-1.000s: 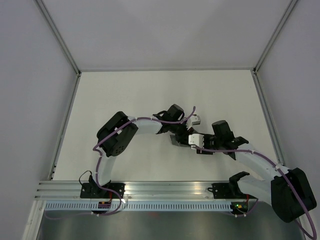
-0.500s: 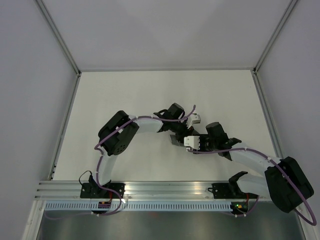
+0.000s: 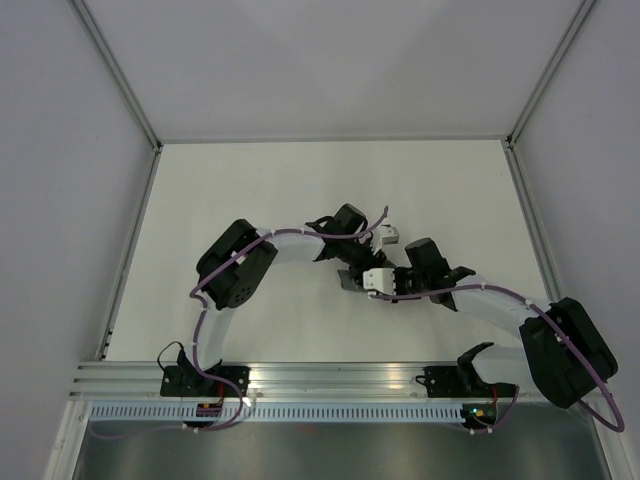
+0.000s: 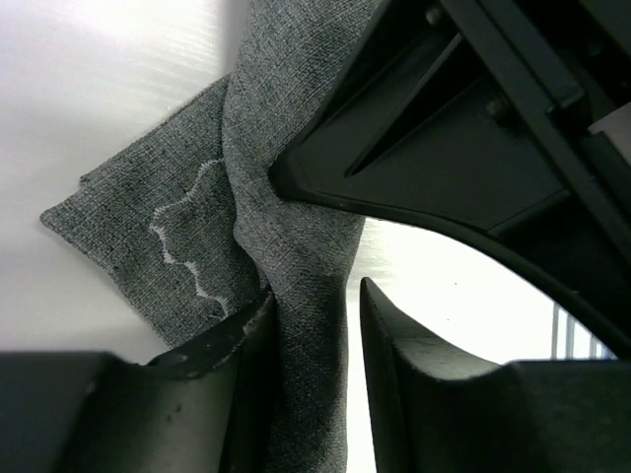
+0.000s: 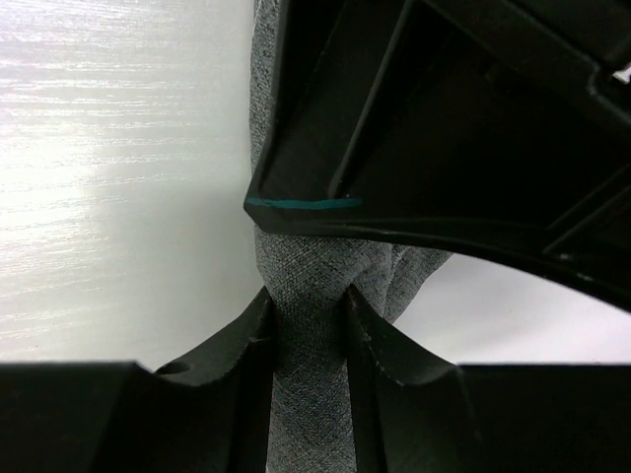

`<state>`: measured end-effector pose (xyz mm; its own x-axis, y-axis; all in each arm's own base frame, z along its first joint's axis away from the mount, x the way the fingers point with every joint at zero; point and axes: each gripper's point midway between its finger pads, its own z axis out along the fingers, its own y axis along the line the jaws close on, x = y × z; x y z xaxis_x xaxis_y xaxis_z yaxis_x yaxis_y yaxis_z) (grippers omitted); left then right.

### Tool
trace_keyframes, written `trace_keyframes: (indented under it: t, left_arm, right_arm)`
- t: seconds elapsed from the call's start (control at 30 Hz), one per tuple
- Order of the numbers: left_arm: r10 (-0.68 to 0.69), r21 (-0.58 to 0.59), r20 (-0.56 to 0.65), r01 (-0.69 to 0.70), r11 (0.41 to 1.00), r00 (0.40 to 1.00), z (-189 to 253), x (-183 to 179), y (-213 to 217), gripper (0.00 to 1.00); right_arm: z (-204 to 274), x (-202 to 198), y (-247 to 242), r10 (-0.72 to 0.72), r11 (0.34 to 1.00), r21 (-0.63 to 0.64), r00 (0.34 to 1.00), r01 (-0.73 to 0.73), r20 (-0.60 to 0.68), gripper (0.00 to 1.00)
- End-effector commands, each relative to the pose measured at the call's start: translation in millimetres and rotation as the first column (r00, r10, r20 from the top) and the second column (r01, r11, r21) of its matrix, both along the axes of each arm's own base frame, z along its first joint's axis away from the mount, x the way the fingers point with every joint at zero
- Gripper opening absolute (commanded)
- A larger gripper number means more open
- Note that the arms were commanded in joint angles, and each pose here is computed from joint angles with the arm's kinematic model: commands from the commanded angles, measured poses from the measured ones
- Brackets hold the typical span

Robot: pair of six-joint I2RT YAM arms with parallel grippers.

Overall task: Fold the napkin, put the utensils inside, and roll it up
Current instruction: Roll the napkin at the center of the board.

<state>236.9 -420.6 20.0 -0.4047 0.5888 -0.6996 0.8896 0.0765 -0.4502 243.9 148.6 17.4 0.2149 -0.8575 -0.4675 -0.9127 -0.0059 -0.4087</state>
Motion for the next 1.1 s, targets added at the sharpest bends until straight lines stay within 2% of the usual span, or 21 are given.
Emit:
trace_keyframes:
  t: [0.0, 0.27, 0.3, 0.33, 0.6, 0.7, 0.73, 0.77, 0.83, 0.87, 0.9, 0.93, 0.97, 1.0, 1.07]
  left_arm:
    - [0.120, 0.294, -0.172, -0.065, 0.953, 0.978, -63, -27, 57, 0.44]
    - [0.240, 0.233, -0.123, -0.207, 0.950, 0.963, -35, 8, 60, 0.52]
    - [0.255, 0.222, -0.114, -0.225, 0.949, 0.960, -30, 12, 60, 0.57]
    - [0.275, 0.218, -0.104, -0.248, 0.944, 0.956, -30, 16, 61, 0.61]
    - [0.452, 0.174, -0.075, -0.434, 0.884, 0.889, -9, 47, 73, 0.67]
    - [0.561, 0.172, -0.007, -0.552, 0.816, 0.828, -3, 69, 84, 0.64]
    - [0.630, 0.179, 0.009, -0.621, 0.763, 0.777, 0, 76, 93, 0.65]
    - [0.669, 0.147, 0.024, -0.665, 0.732, 0.743, 7, 87, 97, 0.65]
    - [0.742, 0.089, 0.061, -0.744, 0.662, 0.667, 15, 100, 109, 0.65]
    - [0.770, 0.031, 0.083, -0.774, 0.633, 0.633, 34, 107, 113, 0.66]
    - [0.785, 0.010, 0.094, -0.789, 0.614, 0.612, 37, 104, 119, 0.66]
    - [0.817, -0.062, 0.125, -0.817, 0.573, 0.563, 52, 116, 123, 0.67]
    - [0.833, -0.131, 0.135, -0.824, 0.552, 0.537, 75, 119, 125, 0.67]
    - [0.834, -0.148, 0.155, -0.823, 0.549, 0.529, 76, 116, 131, 0.68]
    - [0.834, -0.226, 0.197, -0.804, 0.550, 0.515, 94, 118, 130, 0.68]
  right_arm:
    - [-27, -30, -21, -0.008, 0.993, -0.119, 0.986, -0.012, -0.167, 0.21]
    - [-24, -32, -16, -0.012, 0.992, -0.123, 0.955, -0.026, -0.298, 0.18]
    - [-24, -35, -17, -0.015, 0.992, -0.127, 0.948, -0.027, -0.318, 0.18]
    - [-25, -37, -16, -0.012, 0.992, -0.120, 0.940, -0.031, -0.341, 0.18]
    - [-16, -32, -17, -0.012, 0.996, -0.087, 0.889, -0.031, -0.457, 0.16]
    - [-12, -27, -18, -0.007, 0.998, -0.064, 0.863, -0.029, -0.505, 0.16]
    - [-15, -28, -20, -0.015, 0.998, -0.065, 0.847, -0.024, -0.532, 0.16]
    - [-10, -19, -19, -0.010, 0.998, -0.057, 0.850, -0.023, -0.527, 0.16]
    - [-12, -23, -20, -0.007, 0.998, -0.052, 0.814, -0.029, -0.581, 0.16]
    - [-9, -14, -19, 0.000, 0.999, -0.044, 0.817, -0.031, -0.577, 0.16]
    - [-8, -18, -20, 0.000, 0.998, -0.048, 0.796, -0.037, -0.605, 0.16]
    - [-9, -12, -18, 0.005, 0.998, -0.043, 0.786, -0.041, -0.619, 0.16]
    - [-9, -11, -18, 0.006, 0.998, -0.041, 0.774, -0.041, -0.633, 0.16]
    - [-14, -18, -20, 0.006, 0.997, -0.051, 0.734, -0.055, -0.679, 0.16]
    - [-11, -7, -16, 0.019, 0.997, -0.040, 0.722, -0.064, -0.692, 0.16]
